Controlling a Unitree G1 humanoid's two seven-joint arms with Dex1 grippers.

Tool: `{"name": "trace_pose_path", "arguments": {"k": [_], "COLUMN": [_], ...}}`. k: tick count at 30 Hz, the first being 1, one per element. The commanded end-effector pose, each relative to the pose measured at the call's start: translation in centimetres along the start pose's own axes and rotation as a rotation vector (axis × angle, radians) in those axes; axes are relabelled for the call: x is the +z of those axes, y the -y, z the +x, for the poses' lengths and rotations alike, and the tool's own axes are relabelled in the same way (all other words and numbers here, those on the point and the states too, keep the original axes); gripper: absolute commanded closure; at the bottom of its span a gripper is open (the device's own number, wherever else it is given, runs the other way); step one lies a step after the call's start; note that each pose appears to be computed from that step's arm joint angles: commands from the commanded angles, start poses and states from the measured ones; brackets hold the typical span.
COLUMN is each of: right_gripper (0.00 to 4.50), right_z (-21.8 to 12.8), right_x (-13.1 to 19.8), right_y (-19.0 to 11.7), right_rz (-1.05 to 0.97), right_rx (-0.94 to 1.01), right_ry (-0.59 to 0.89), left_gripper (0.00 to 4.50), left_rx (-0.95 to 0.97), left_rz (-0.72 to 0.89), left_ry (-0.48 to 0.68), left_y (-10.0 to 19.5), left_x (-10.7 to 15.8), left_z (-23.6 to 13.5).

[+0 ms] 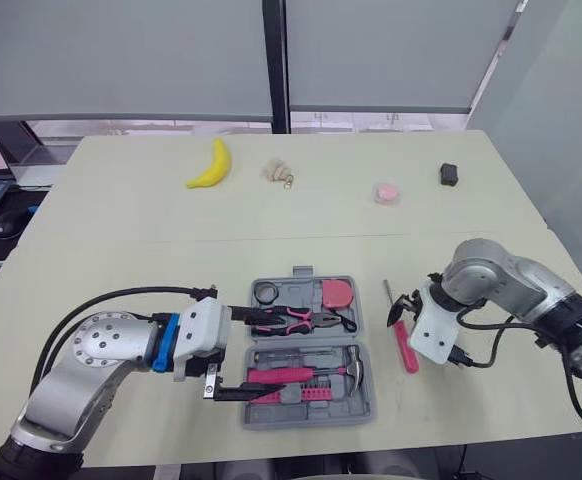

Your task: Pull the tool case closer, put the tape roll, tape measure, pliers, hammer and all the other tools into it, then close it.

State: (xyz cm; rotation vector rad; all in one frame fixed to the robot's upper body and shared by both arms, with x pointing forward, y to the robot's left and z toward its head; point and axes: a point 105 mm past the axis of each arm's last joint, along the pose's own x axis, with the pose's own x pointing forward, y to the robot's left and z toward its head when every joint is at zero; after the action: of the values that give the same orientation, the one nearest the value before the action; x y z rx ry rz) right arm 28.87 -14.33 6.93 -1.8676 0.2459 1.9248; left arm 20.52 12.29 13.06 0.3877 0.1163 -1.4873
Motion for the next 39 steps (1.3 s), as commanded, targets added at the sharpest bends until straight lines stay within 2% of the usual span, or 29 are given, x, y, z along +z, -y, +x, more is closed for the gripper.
{"name": "trace_pose_path", "arguments": {"k": [1, 4, 5, 9, 17, 22, 26, 31, 35, 39], "right_gripper": [0.84, 0.84, 1.01, 2.01, 3.52, 3.63, 3.63, 3.63, 3.63, 3.63], "right_z": [0.5, 1.1, 1.3, 1.7, 1.3, -0.3, -2.2, -5.0, -6.3, -6.2], "right_x": [-1.0, -1.4, -1.6, -2.1, -2.3, -1.7, -0.8, 0.6, 2.0, 2.6], "right_y": [0.1, 0.0, 0.0, -0.1, 0.4, 0.7, -0.4, -2.8, -4.3, -5.4], "right_rz": [-0.028, -0.029, -0.029, -0.019, 0.029, 0.120, 0.264, 0.653, 1.136, 1.513], "right_rx": [0.034, 0.050, 0.050, 0.058, 0.005, -0.067, -0.110, -0.222, -0.314, -0.378], "right_ry": [-0.032, -0.033, -0.034, -0.044, -0.045, -0.027, 0.003, 0.080, 0.218, 0.310], "left_gripper": [0.00, 0.00, 0.00, 0.00, 0.00, 0.00, 0.00, 0.00, 0.00, 0.00], "left_rx": [-0.007, -0.006, -0.006, -0.007, -0.008, -0.010, -0.009, -0.006, -0.007, -0.013], "left_rz": [0.032, 0.031, 0.031, 0.030, 0.035, 0.036, 0.039, 0.043, 0.049, 0.062], "left_ry": [0.020, 0.022, 0.023, 0.028, 0.037, 0.042, 0.046, 0.058, 0.057, 0.048], "left_y": [0.3, 0.4, 0.4, 0.4, 0.1, -0.1, -0.2, -0.5, -0.9, -1.1], "left_x": [0.8, 0.8, 0.7, 0.8, 0.8, 0.8, 0.8, 0.8, 0.8, 0.7], "left_z": [0.6, 0.8, 0.9, 1.2, 1.8, 2.0, 2.0, 2.1, 2.0, 2.1]}}
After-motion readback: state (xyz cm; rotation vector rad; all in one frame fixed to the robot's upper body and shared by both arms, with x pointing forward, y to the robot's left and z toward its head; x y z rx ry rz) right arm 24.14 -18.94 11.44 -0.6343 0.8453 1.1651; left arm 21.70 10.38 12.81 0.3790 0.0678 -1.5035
